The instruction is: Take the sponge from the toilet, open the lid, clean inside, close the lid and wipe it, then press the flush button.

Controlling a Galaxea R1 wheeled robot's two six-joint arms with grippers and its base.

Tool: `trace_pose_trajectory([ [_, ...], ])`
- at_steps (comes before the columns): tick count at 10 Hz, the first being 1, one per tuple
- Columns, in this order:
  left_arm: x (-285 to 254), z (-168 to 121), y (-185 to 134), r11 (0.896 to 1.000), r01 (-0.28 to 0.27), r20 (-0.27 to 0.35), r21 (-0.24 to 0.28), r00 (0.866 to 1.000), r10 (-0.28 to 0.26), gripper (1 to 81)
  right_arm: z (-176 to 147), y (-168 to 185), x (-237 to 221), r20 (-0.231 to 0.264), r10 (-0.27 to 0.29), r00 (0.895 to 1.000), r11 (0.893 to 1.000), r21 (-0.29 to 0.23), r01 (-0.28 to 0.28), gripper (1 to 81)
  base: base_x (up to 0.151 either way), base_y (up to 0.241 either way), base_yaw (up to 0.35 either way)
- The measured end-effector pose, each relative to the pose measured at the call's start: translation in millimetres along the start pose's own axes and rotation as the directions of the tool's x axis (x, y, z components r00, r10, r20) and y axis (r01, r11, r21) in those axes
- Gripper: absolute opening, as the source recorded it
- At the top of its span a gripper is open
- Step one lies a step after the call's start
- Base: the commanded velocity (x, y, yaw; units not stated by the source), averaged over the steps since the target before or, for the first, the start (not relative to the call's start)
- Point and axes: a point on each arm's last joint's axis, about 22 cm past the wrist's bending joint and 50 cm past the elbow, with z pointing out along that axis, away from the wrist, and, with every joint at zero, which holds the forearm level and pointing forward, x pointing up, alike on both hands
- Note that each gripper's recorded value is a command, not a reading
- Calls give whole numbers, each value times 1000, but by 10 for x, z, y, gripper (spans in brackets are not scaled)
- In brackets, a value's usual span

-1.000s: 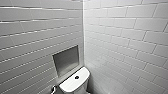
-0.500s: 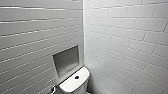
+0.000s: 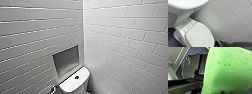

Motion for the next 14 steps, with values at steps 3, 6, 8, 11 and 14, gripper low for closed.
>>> trace_pose_trajectory([
  [3, 332, 39, 193, 1000, 6, -15, -21, 1000, -7, 811, 0, 0, 1, 0, 0, 1000, 1000, 0, 0, 10, 0, 0, 0],
  [6, 902, 136, 450, 999, -20, -45, -35, 999, 18, 811, 1, -3, -10, 1, 1, 1000, 1000, 0, -1, 10, 0, 0, 0],
  [8, 1205, 180, 444, 1000, -22, -65, -13, 998, 21, 811, -3, 3, -44, 2, 3, 1000, 1000, 0, -3, 10, 0, 0, 0],
  [11, 1307, 280, 444, 1000, -19, -51, 5, 999, 19, 811, -2, 0, -37, 0, 3, 1000, 1000, 0, -3, 10, 0, 0, 0],
  [14, 1590, 325, 507, 1000, -25, -81, 12, 996, 26, 10, 0, -7, -43, 0, 4, 1000, 1000, 1, -4, 10, 0, 0, 0],
])
